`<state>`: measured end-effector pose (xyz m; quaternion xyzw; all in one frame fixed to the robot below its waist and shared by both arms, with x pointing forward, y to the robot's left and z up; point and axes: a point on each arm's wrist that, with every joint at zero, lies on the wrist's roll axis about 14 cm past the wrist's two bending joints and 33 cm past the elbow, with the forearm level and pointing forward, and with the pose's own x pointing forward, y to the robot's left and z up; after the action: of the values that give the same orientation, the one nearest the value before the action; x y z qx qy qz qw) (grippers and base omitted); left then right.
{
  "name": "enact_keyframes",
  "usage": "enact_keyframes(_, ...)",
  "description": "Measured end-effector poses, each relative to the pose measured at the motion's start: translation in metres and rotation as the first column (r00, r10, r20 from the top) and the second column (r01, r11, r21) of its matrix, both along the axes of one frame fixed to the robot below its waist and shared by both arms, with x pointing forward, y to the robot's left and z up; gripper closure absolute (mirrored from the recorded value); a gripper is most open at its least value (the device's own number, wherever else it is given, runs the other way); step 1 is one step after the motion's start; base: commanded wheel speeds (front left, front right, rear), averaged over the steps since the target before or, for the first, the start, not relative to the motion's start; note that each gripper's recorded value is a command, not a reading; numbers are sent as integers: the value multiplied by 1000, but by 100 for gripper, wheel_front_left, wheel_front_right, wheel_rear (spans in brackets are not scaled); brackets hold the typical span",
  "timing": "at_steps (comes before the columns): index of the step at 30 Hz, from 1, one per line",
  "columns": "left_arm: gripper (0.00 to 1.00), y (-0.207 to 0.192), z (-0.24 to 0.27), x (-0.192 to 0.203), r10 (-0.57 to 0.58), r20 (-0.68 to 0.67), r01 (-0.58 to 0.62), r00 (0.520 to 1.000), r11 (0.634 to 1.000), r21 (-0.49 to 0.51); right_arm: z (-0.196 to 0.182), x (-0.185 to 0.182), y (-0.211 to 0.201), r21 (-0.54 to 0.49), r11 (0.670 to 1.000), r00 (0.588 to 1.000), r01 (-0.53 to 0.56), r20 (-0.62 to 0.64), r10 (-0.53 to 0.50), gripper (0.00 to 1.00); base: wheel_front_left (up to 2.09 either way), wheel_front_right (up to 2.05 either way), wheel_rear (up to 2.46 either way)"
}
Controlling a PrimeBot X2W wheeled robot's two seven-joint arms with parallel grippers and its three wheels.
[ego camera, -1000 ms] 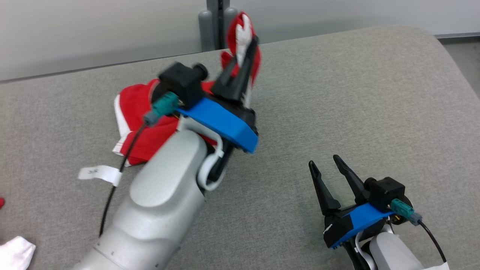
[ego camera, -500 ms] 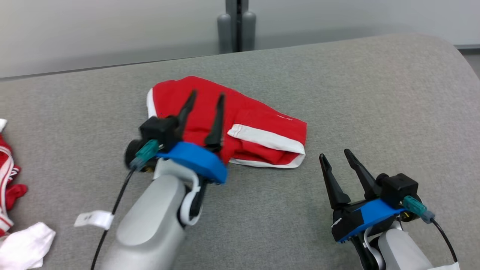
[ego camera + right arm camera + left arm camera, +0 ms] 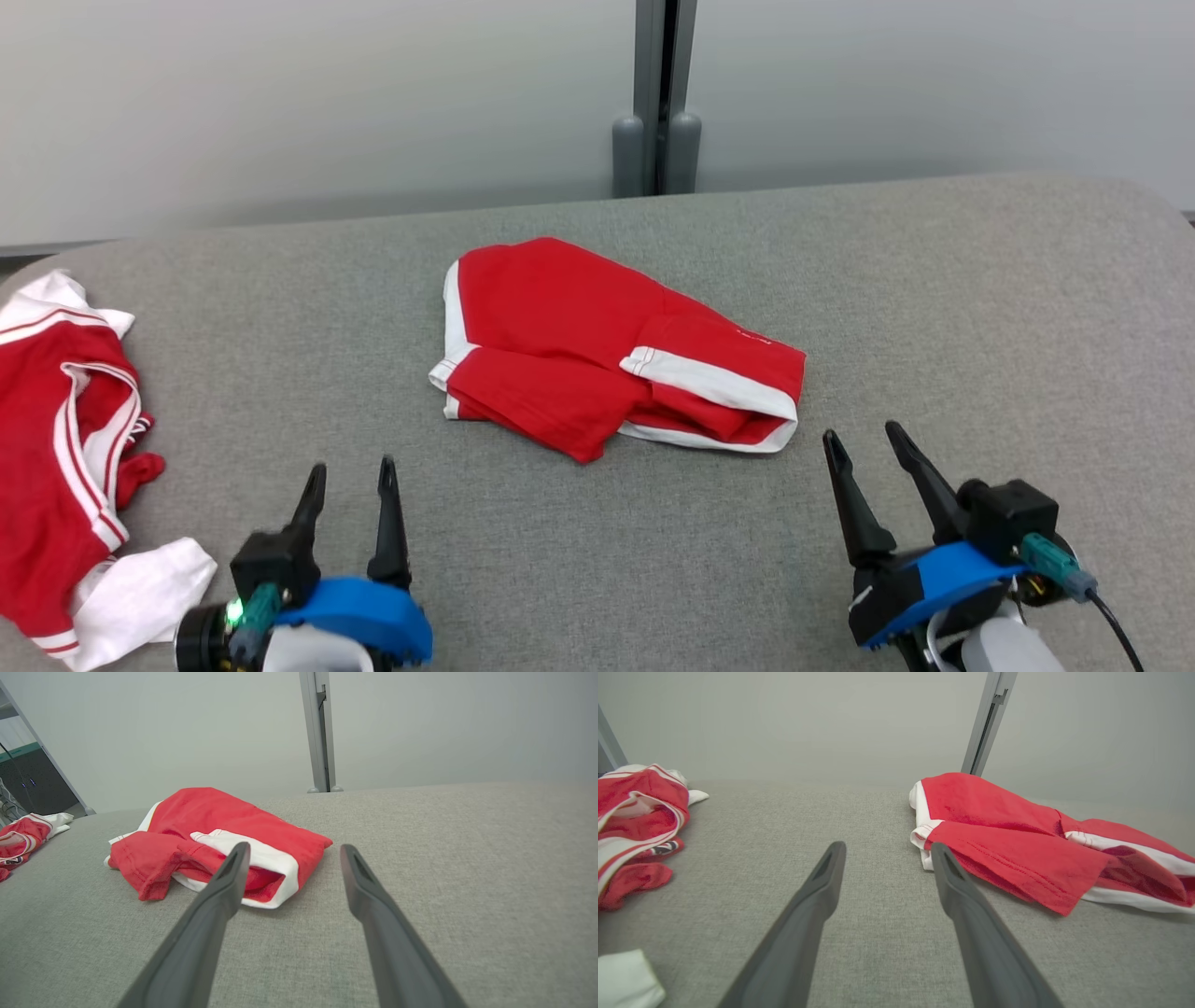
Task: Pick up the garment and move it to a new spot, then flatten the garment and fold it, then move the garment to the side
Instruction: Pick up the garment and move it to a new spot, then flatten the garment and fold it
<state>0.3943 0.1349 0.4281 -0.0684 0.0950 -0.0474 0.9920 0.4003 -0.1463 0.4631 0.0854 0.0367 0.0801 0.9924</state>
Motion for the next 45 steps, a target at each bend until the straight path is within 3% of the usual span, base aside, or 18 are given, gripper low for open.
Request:
enact_keyframes(9, 0, 12, -11, -43, 37, -29, -36, 999, 999, 17, -7, -23, -2, -12, 1000, 1000, 9, -21, -9, 0, 0, 0, 0)
enact_keyframes(19, 0, 7, -16, -45, 16, -43, -15, 999, 1000, 12, -14, -21, 3, -26, 1000, 999, -7, -40, 6, 0, 0, 0, 0)
enact_keyframes(28, 0, -7, -21, -35, -17, -64, 15, 998, 999, -35, -6, 29, 43, -60, 988, 990, -140, -16, 140, 0, 0, 0, 0)
enact_keyframes(36, 0, 3, -32, -35, 28, -103, -33, 994, 999, -44, -35, 72, 80, -143, 950, 959, -276, -110, 262, 0, 0, 0, 0)
enact_keyframes(45, 0, 16, -45, -38, 80, -152, -88, 985, 995, -41, -76, 88, 96, -191, 918, 925, -348, -227, 303, 0, 0, 0, 0)
